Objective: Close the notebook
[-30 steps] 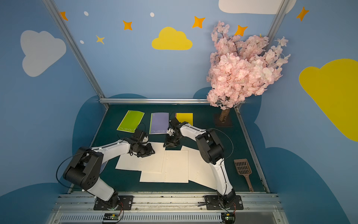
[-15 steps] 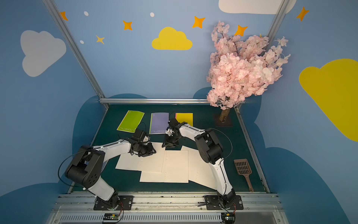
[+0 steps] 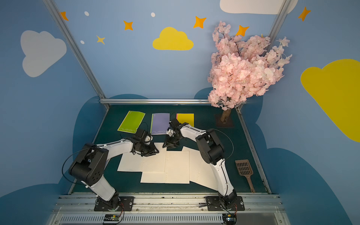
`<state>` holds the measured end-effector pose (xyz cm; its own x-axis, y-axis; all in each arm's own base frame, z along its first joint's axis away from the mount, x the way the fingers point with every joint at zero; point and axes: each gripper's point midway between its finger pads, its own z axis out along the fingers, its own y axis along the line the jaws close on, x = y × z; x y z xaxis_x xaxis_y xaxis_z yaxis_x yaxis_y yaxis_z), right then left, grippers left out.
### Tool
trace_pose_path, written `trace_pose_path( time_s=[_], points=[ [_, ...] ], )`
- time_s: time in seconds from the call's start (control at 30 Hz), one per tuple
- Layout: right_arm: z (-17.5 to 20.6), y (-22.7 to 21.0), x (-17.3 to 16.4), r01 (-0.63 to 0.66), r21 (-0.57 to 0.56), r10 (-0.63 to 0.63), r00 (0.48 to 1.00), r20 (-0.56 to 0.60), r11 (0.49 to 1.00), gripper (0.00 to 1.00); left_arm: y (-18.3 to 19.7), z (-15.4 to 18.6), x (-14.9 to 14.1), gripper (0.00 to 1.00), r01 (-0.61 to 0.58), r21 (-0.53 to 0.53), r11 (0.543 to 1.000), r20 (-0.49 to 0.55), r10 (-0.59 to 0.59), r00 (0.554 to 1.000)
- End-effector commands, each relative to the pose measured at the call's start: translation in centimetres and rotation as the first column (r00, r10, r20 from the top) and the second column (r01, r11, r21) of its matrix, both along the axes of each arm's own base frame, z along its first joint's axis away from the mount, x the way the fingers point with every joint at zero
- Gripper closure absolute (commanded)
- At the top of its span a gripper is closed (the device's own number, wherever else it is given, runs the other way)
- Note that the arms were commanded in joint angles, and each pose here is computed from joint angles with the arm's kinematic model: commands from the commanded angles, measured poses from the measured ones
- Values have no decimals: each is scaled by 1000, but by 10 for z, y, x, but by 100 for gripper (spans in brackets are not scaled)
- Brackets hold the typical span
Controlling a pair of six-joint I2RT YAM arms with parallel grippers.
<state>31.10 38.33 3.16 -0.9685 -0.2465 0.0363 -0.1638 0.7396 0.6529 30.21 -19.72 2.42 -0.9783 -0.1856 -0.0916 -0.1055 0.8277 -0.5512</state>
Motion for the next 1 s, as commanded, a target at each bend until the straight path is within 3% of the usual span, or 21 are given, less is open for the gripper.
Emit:
trace_pose_path(
  time_s=[0.0,0.57,0.97],
  points=[
    [1,8,-8,-18,39,18,1000,-12,999,67,13,-38,-30,71,11,83,997,-137,0,991],
    [13,12,-8,-22,105,23,1000,-1,994,98,12,-37,-29,72,15,78,997,-135,-4,991],
    [34,4,-1,-4,130,1,1000,27,991,100,15,-2,-13,69,17,97,995,-32,-14,999]
  ],
)
